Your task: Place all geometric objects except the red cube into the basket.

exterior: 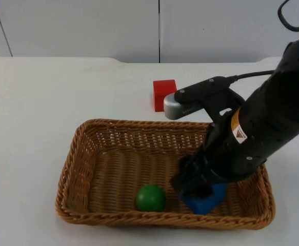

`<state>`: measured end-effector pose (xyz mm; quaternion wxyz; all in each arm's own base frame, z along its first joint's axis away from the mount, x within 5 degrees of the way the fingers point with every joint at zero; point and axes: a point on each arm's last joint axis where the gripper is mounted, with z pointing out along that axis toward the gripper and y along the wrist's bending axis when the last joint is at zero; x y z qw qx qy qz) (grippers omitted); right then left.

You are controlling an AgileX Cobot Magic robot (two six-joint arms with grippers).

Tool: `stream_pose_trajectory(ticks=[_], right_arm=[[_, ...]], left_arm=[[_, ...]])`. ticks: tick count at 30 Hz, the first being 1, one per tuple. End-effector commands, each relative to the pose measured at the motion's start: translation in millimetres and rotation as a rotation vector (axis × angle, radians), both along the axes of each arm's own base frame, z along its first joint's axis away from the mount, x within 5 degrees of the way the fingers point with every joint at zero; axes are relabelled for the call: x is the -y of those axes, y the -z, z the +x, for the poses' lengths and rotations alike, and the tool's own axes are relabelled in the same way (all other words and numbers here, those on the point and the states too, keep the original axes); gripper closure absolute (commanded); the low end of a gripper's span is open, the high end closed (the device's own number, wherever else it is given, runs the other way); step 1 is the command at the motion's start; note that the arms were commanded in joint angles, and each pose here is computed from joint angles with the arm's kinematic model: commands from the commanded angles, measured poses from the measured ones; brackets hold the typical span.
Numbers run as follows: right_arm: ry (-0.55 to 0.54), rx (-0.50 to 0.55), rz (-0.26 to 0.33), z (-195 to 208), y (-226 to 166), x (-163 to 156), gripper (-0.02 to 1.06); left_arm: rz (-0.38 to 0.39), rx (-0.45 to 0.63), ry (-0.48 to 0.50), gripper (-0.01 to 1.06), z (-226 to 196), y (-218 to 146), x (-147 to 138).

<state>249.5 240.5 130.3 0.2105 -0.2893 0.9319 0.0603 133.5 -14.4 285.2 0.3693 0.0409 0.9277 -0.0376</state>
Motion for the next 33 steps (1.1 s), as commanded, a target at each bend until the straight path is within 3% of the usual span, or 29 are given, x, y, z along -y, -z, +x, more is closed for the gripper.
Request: stream_pose_trajectory(ticks=[1,11,15,17,24,26,33], right_arm=[[-0.004,0.016,0.014,1.3,-4.4,-2.1,0.27],[0.071,-0.041,-0.079,12.6,-34.3,-6.9,0.24],[0.059,0.066,0.031,10.3,-82.1,-4.8,0.24],[0.056,0.093,0.059,8.4,-93.8,-3.1,0.24],[0.024,0.28,0.224,-19.6,-180.0,25.4,0.24],[0.02,0.291,0.232,-21.5,-183.2,27.2,0.24],[-0.016,0.436,0.352,-60.0,-221.5,64.8,0.24]], left_arm=[[-0.003,0.01,-0.011,0.0,-0.9,-0.3,-1.0],[-0.003,0.01,-0.011,0.0,-0.9,-0.3,-1.0],[-0.003,0.01,-0.011,0.0,-0.9,-0.3,-1.0],[-0.003,0.01,-0.011,0.0,-0.9,-0.3,-1.0],[-0.007,0.01,-0.011,0.0,-0.9,-0.3,-0.8],[-0.007,0.01,-0.011,0.0,-0.9,-0.3,-0.8],[-0.021,0.01,-0.012,0.0,-1.1,-0.5,0.1]])
